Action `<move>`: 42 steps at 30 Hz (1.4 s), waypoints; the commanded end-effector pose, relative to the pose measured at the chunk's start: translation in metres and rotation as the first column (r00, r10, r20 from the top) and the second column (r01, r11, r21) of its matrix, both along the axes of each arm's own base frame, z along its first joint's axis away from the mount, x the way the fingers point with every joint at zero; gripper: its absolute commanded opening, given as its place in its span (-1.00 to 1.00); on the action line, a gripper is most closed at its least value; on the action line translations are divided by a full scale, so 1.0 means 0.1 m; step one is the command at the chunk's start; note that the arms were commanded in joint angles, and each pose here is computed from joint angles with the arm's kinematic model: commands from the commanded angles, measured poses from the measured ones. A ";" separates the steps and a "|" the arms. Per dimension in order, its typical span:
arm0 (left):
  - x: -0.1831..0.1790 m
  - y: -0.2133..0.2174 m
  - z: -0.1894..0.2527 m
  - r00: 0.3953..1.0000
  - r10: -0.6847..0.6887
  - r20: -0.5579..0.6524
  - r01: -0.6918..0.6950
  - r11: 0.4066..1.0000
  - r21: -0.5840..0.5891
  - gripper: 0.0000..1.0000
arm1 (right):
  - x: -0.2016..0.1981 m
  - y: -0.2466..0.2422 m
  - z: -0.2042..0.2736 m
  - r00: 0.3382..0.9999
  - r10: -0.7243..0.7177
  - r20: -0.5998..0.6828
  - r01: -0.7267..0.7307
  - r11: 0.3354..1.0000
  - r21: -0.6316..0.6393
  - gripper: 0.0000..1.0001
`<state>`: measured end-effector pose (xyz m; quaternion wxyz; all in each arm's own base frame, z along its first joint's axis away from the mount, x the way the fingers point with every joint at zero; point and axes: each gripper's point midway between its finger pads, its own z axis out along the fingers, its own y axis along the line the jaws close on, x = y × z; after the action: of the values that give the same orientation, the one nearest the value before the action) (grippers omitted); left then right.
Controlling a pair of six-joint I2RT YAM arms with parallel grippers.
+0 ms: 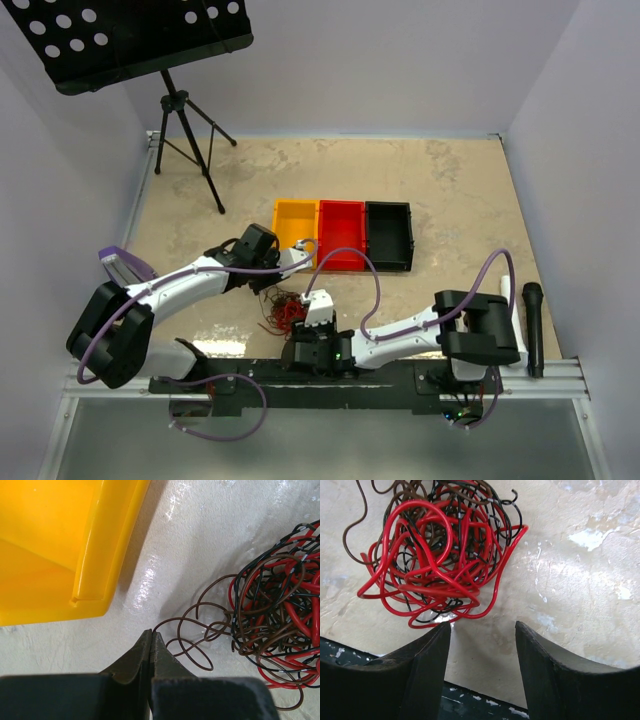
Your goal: Untangle the cables
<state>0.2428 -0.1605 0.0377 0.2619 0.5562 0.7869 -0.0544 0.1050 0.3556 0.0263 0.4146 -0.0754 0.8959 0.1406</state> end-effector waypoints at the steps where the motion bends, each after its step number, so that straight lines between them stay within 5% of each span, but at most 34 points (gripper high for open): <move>1: 0.02 0.01 0.02 1.000 0.018 0.017 -0.017 1.000 -0.013 -1.00 | 0.10 0.13 0.33 0.998 -0.020 0.066 0.015 0.997 0.082 0.15; 11: 0.02 0.01 0.04 1.000 0.020 0.021 -0.019 1.000 -0.016 -1.00 | -0.35 0.38 0.40 0.988 0.151 0.034 -0.154 0.976 0.157 0.06; 42: 0.01 0.01 0.03 1.000 0.019 0.007 -0.018 1.000 -0.011 -1.00 | 0.05 0.59 0.15 0.992 -0.015 0.125 0.002 0.995 0.101 -0.30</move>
<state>0.2405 -0.1590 0.0350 0.2587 0.5565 0.7876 -0.0545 0.0991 0.4018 0.0246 0.4518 -0.0869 0.8727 0.1634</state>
